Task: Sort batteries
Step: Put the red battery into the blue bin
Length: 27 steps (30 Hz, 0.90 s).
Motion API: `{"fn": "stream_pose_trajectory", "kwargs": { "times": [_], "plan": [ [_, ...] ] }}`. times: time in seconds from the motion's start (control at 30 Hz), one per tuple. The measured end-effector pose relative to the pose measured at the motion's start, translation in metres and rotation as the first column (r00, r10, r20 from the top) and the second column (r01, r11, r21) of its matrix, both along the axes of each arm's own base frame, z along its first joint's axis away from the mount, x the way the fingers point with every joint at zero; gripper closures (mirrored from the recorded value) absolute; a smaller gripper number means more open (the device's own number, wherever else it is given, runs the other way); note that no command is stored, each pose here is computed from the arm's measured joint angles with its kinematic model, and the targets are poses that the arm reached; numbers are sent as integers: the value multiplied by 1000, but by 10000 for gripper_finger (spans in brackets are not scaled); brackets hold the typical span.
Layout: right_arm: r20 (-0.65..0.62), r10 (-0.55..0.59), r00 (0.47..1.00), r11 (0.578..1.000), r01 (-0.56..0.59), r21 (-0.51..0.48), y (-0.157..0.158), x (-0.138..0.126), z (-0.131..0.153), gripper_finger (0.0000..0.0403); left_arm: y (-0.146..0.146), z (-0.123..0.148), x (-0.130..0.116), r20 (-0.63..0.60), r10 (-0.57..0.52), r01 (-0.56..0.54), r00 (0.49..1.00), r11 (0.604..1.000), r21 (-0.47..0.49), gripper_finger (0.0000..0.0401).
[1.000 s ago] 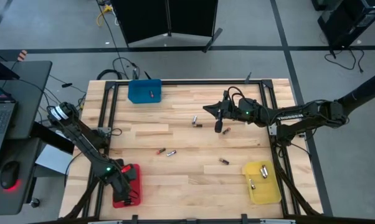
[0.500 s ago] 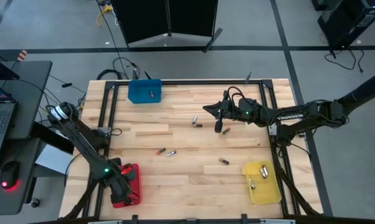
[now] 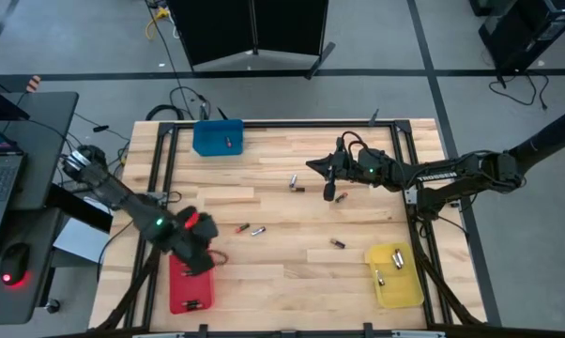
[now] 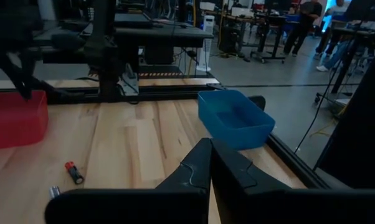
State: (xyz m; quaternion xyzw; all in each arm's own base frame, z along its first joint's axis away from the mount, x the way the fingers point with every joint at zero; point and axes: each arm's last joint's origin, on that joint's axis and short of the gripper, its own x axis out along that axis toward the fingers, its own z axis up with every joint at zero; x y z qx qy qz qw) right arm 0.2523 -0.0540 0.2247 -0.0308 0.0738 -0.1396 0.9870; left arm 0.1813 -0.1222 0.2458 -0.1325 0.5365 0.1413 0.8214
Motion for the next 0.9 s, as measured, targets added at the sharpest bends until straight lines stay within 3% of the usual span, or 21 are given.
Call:
{"fn": "stream_pose_trajectory", "kwargs": {
  "times": [0.2, 0.47, 0.63, 0.9],
  "plan": [
    [-27, 8, 1000, 999, -7, 38, 3, -1, -3, 383, 38, -25, 31, 111, -94, 96, 989, 995, -12, 395],
    [-202, -5, 979, 992, 30, 121, 20, -6, -18, 383, 89, -69, 43, 235, -101, 142, 967, 977, -162, 396],
    [-232, -9, 973, 989, 43, 142, 36, -6, -22, 383, 106, -77, 38, 187, -69, 95, 980, 987, -131, 383],
    [-214, -40, 976, 984, 76, 162, 59, -6, -22, 383, 109, -77, 39, 186, -121, 127, 975, 992, -20, 328]
  ]
}}
